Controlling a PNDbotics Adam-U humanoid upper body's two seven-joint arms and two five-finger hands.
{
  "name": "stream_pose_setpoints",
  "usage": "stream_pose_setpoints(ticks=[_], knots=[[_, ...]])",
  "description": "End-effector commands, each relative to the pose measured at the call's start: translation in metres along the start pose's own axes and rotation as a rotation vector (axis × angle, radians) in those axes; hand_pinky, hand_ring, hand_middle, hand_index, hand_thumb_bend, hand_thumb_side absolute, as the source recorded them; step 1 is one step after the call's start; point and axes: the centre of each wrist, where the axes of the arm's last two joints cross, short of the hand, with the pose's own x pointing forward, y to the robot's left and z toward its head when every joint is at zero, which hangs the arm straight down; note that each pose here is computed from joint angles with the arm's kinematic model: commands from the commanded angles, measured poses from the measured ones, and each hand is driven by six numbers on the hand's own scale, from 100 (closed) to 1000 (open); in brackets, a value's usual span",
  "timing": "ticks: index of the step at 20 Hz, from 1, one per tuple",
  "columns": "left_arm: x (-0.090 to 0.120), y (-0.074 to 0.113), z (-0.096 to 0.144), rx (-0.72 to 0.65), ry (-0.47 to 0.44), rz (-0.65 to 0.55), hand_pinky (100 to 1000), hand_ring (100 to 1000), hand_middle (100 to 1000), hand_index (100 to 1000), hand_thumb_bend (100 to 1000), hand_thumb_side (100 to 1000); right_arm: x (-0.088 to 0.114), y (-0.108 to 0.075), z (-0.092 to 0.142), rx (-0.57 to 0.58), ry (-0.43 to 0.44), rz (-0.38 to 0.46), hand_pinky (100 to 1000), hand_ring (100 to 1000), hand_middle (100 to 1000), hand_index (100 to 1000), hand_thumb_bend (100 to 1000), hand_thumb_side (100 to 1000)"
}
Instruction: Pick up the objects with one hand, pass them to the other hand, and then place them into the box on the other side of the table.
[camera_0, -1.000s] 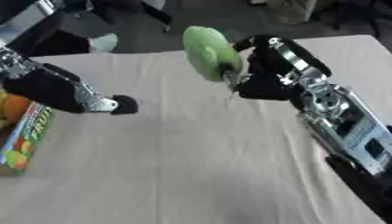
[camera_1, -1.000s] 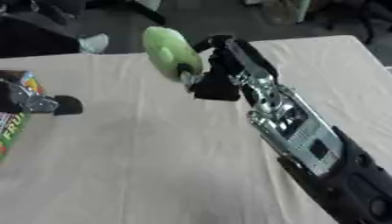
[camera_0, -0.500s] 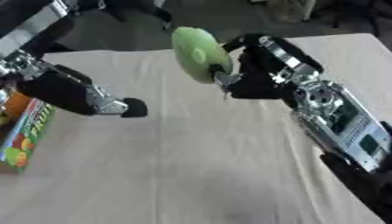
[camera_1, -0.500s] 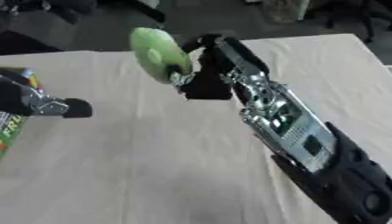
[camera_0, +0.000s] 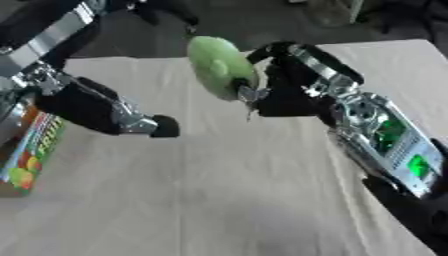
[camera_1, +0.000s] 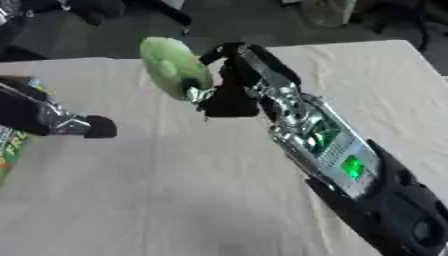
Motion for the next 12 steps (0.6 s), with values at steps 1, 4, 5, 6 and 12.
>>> stream_pose_setpoints(ticks=[1,4,5,6,12], knots=[[0.002,0.005,-0.003,0.006,-0.008,-0.019,718,839,763,777,728,100,0.011,-0.002,0.002,0.004,-0.034,0.002,426,259,100,269,177,100],[0.000,0.002,-0.004,0.005,0.004,-0.010,720,843,768,776,685,100,0.011,-0.001,0.002,0.016,-0.032,0.001,425,258,100,269,181,100],[0.000,0.001,-0.004,0.005,0.007,-0.011,720,843,768,776,679,100,0.011,0.000,0.002,0.022,-0.029,0.002,425,258,100,268,182,100],[0.000,0.000,-0.004,0.005,0.009,-0.014,720,843,767,774,667,100,0.011,0.000,0.002,0.026,-0.027,0.003,425,258,100,268,182,100],[-0.003,-0.006,-0.005,-0.003,0.019,-0.023,719,842,768,767,640,100,0.012,0.004,0.002,0.041,-0.017,0.010,422,257,100,252,187,100]])
